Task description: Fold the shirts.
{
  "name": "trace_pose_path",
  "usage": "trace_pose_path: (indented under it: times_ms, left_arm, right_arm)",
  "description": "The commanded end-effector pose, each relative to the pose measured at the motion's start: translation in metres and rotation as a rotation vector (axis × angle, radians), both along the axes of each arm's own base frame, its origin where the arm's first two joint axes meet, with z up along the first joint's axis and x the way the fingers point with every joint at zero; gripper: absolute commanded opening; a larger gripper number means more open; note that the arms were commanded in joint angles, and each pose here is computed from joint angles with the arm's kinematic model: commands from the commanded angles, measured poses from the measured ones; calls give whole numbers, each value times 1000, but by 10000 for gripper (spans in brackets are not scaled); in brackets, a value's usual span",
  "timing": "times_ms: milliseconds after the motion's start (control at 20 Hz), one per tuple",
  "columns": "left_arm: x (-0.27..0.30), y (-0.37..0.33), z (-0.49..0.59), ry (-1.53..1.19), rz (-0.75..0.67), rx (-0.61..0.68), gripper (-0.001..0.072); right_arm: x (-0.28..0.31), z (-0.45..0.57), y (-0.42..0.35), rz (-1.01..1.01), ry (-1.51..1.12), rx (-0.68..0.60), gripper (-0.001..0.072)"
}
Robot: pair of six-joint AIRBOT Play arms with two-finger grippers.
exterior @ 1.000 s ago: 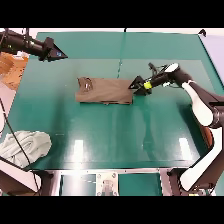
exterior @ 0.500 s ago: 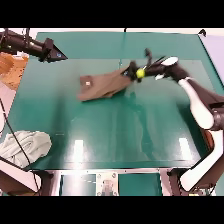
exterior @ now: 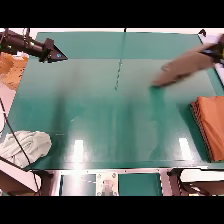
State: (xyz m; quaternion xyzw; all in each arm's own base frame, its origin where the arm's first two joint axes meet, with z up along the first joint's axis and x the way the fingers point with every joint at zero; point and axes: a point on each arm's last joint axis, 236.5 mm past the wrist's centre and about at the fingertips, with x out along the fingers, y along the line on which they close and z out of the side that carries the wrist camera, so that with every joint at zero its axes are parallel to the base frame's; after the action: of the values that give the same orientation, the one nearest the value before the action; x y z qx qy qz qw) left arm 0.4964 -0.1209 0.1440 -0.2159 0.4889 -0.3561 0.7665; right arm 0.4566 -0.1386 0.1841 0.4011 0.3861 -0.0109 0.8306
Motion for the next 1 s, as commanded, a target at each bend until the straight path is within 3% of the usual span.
trace_pose_path:
  times_ms: [0,450,900,950]
  left_arm:
    - [0,0,0,-1,0,0,22]
    - [-6,-1,-1,15,-21,3,22]
    - [-8,-1,-2,20,-27,3,21]
    - [-8,-1,-2,20,-27,3,22]
  right_arm:
    - [-94,12,-107,-312,116,-90,13]
    - [-263,-25,-160,-704,504,-114,13]
    - [-341,-170,-117,-661,933,5,16]
    - [-345,-175,-113,-654,955,10,113]
